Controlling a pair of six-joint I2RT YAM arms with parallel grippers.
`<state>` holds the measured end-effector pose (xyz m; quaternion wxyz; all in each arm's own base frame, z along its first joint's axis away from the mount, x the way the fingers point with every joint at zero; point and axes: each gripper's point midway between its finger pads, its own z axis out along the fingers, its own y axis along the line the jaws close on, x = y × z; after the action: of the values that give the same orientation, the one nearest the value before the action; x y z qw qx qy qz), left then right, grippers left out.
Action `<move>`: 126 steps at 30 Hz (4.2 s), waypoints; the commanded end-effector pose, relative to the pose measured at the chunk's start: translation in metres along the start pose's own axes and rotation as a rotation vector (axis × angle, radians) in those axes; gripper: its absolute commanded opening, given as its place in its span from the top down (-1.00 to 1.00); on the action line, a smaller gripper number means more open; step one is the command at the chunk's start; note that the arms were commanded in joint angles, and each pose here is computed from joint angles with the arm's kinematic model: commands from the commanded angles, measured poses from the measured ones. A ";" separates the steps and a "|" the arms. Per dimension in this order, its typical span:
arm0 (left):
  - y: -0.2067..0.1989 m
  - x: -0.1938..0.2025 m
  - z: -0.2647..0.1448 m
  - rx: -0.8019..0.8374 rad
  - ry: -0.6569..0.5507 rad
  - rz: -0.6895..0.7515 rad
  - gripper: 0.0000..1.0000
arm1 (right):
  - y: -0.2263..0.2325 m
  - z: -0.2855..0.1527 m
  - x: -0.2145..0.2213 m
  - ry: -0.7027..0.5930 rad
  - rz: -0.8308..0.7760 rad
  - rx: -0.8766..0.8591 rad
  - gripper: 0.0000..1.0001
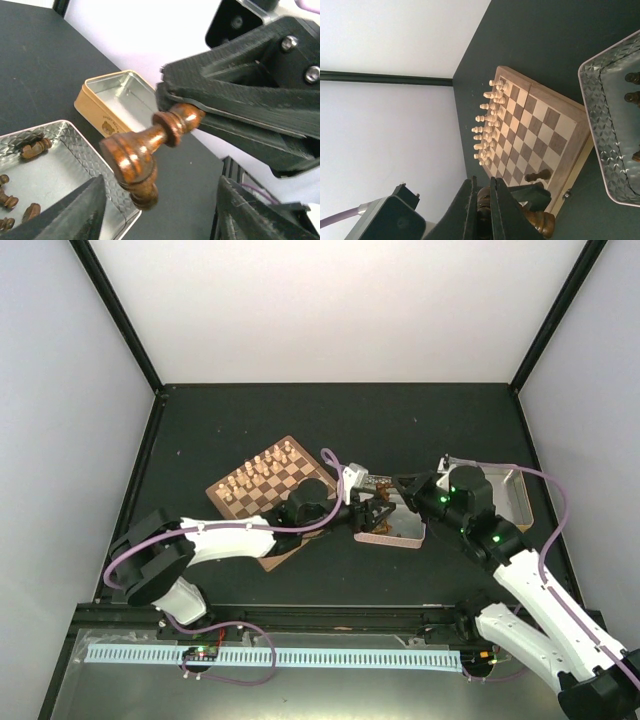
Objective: Set up the chess pieces on the board
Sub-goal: Pick up the chess piece from the storage box, then place the chess piece on the chessboard.
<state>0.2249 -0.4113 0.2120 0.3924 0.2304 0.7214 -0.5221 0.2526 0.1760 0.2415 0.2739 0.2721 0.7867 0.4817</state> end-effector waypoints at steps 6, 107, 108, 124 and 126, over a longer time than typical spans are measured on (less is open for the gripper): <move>-0.014 -0.031 0.014 -0.012 -0.168 0.041 0.01 | 0.017 -0.010 -0.003 -0.012 0.031 -0.070 0.92; 0.031 -0.060 -0.185 -0.368 -0.174 0.222 0.88 | 0.077 0.079 0.100 0.449 -0.907 -0.049 -0.22; 0.024 -0.060 -0.177 -0.324 -0.151 0.244 0.88 | 0.080 0.070 0.103 0.470 -0.929 -0.070 -0.24; -0.016 -0.056 -0.115 0.006 0.038 0.471 0.92 | 0.070 0.025 0.109 0.526 -0.957 -0.079 -0.03; -0.016 -0.054 -0.113 0.017 0.059 0.490 0.92 | 0.072 0.027 0.109 0.525 -0.947 -0.082 0.03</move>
<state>0.2143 -0.2965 0.2554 0.4650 0.3642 0.6998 -0.4018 0.2083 0.2964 0.2868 0.2790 -0.2542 0.8385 0.3930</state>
